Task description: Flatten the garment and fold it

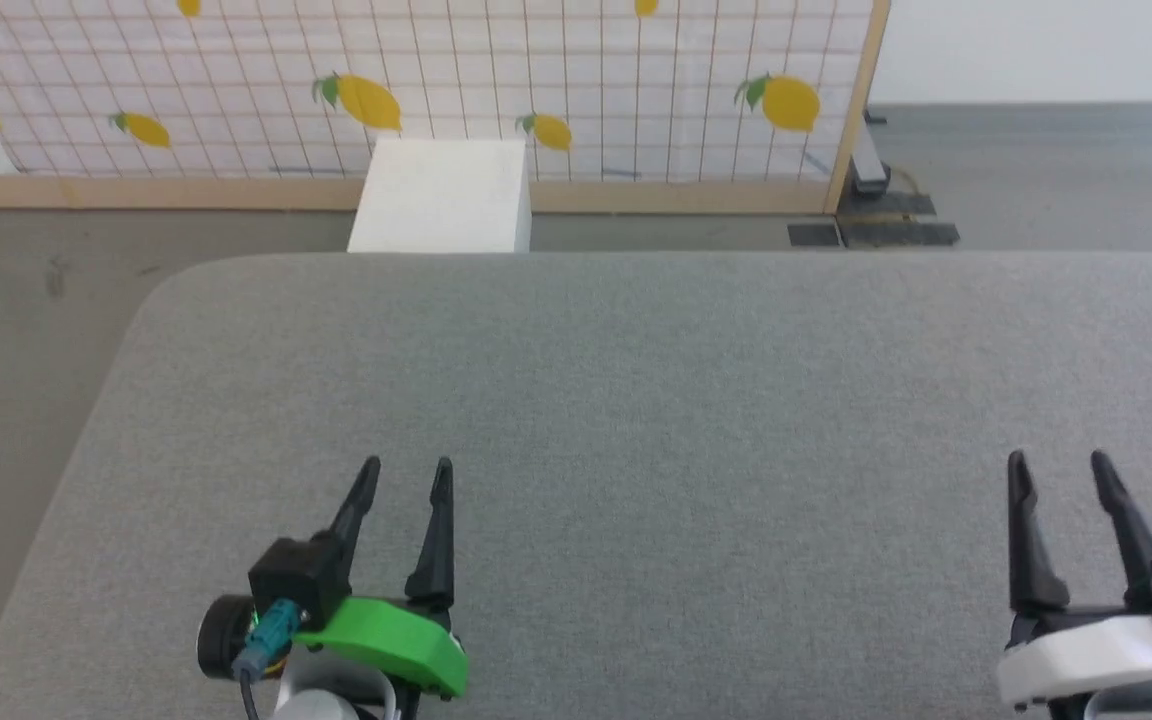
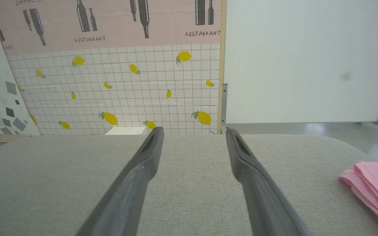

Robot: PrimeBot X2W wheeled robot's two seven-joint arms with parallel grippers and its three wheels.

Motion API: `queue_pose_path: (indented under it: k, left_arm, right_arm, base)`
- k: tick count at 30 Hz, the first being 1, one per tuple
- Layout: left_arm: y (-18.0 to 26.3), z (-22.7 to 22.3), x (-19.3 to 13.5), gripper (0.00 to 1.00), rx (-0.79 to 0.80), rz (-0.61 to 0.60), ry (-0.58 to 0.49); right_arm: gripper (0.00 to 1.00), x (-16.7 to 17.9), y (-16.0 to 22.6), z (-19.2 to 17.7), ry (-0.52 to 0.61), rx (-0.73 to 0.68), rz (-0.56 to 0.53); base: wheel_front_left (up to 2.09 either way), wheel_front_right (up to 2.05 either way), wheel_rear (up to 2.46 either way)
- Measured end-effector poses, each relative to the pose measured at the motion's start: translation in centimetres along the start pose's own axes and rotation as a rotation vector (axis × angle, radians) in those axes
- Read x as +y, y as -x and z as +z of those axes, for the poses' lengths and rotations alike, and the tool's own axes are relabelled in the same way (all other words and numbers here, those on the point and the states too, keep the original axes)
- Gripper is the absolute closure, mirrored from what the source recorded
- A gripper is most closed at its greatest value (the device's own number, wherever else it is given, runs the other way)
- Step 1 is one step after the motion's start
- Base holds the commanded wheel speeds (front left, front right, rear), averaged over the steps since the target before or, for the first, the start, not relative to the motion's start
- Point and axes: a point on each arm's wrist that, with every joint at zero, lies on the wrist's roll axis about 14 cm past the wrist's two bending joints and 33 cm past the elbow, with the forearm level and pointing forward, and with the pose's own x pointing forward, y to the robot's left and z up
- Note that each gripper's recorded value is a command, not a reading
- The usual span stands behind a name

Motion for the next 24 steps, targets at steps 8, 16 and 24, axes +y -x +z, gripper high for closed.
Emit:
queue_pose_path:
  k: [8,16,24]
  left_arm:
    - [2.3,-0.2,0.3,0.00,0.009,0.031,0.000]
    - [3.2,0.0,0.5,0.00,0.001,0.046,0.000]
    - [3.1,0.0,0.6,0.00,0.002,0.055,0.012]
  right_arm:
    - [0.00,0.7,1.9,-0.4,0.011,0.022,0.018]
    - [0.00,1.2,2.6,-1.3,0.001,0.050,0.031]
    - [0.00,1.3,2.6,-1.7,-0.002,0.061,0.034]
  base:
    - [0.00,0.00,0.00]
    - [0.00,0.00,0.00]
    - [0.00,0.00,0.00]
